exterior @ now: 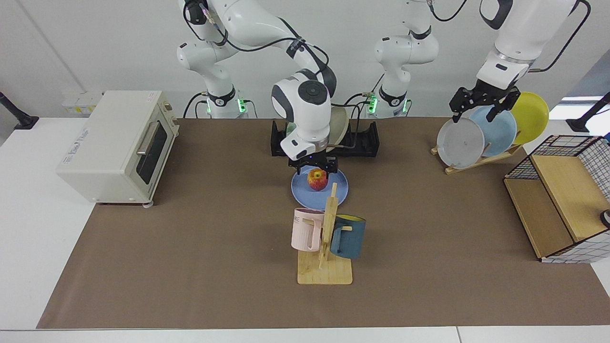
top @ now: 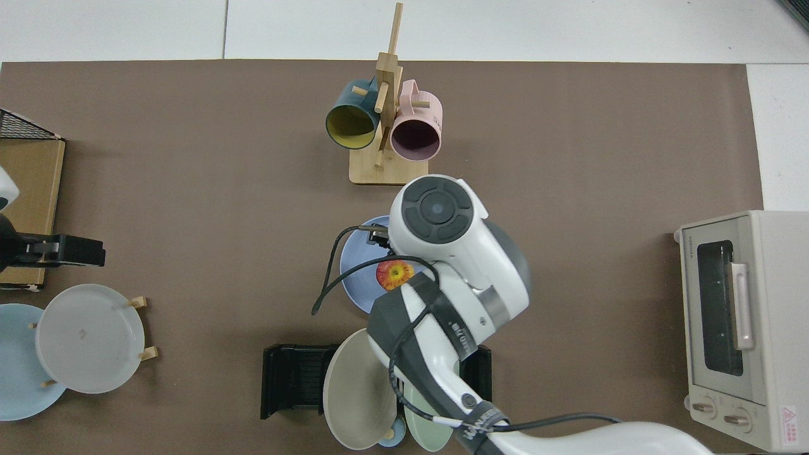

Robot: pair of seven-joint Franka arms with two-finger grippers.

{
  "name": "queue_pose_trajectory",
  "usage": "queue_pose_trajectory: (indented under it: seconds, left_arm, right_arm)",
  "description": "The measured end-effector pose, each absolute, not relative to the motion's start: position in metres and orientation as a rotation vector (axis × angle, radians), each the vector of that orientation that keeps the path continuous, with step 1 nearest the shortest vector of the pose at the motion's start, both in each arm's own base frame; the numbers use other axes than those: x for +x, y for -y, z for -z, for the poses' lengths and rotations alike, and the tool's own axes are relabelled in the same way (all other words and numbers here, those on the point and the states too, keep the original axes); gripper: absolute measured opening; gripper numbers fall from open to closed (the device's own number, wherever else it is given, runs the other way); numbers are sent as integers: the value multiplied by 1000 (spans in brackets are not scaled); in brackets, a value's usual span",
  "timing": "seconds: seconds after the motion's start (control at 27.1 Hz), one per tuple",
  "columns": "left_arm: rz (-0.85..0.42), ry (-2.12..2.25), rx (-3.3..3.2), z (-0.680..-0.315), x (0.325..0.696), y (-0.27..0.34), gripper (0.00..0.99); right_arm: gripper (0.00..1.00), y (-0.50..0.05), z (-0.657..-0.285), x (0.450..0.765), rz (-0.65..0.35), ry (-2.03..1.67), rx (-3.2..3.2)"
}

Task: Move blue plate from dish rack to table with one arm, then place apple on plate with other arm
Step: 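Release the apple onto the plate and retract the right gripper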

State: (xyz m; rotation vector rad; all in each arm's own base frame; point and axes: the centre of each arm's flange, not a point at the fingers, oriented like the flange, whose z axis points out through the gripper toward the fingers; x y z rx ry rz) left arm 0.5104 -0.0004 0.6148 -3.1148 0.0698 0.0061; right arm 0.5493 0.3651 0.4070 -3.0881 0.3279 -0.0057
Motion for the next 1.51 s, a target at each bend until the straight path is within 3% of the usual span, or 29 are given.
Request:
queue_pose_trajectory:
  seconds: [0.15, 0.37, 0.78, 1.03, 1.51]
  left_arm:
    - [-13, -71, -3115, -613, 510, 1, 991]
    - [-24, -81, -3114, -609, 510, 4, 991]
    - [-30, -89, -3114, -607, 511, 7, 991]
    - [-27, -89, -3116, -606, 511, 7, 991]
    - [26, -89, -3151, -609, 515, 12, 991]
  right_arm:
    - [1000, -301, -457, 579, 41, -254, -3084]
    - [1000, -199, -498, 604, 62, -37, -3101]
    - [1000, -71, -551, 606, 118, 121, -3121]
    - [1000, -34, -561, 597, 108, 40, -3125]
    - [1000, -38, -545, 590, 68, -75, -3122]
